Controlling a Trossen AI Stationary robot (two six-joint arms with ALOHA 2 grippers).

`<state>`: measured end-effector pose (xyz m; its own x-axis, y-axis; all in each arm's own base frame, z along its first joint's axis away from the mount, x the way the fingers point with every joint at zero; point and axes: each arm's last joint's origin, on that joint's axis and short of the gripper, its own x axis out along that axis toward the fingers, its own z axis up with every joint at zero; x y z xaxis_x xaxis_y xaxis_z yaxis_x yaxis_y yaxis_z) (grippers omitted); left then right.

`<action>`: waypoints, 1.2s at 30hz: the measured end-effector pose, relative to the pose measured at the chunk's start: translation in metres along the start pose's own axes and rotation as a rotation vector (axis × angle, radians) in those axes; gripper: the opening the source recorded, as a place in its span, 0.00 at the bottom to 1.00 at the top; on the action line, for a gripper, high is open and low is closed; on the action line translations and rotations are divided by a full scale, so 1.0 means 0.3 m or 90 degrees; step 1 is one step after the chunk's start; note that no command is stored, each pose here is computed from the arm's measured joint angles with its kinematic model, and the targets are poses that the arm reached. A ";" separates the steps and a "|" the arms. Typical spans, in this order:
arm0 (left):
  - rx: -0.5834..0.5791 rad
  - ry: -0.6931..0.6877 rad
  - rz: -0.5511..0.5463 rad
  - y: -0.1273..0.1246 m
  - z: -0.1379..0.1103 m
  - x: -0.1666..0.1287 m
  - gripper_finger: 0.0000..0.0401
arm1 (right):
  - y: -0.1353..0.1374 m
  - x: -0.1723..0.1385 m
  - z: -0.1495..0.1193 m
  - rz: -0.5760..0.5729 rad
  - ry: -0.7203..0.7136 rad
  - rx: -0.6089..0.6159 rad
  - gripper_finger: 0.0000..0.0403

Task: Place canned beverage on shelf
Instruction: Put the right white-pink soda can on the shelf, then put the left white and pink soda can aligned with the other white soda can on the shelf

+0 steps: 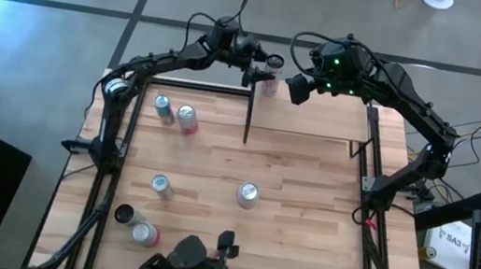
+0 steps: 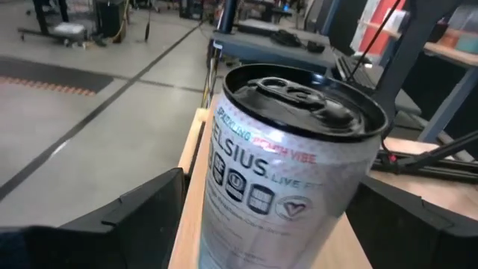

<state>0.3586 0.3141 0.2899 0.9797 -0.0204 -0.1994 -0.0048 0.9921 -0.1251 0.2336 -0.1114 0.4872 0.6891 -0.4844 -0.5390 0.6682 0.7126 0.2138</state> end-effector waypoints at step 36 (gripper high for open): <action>0.016 0.007 0.008 -0.086 0.210 -0.160 0.83 | -0.002 0.028 -0.017 -0.006 0.016 -0.058 0.82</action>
<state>0.3244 0.2972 0.3639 0.9774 -0.0089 -0.2112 -0.0121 0.9951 -0.0978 0.2376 -0.1133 0.4785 0.6748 -0.4795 -0.5610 0.6454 0.7520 0.1335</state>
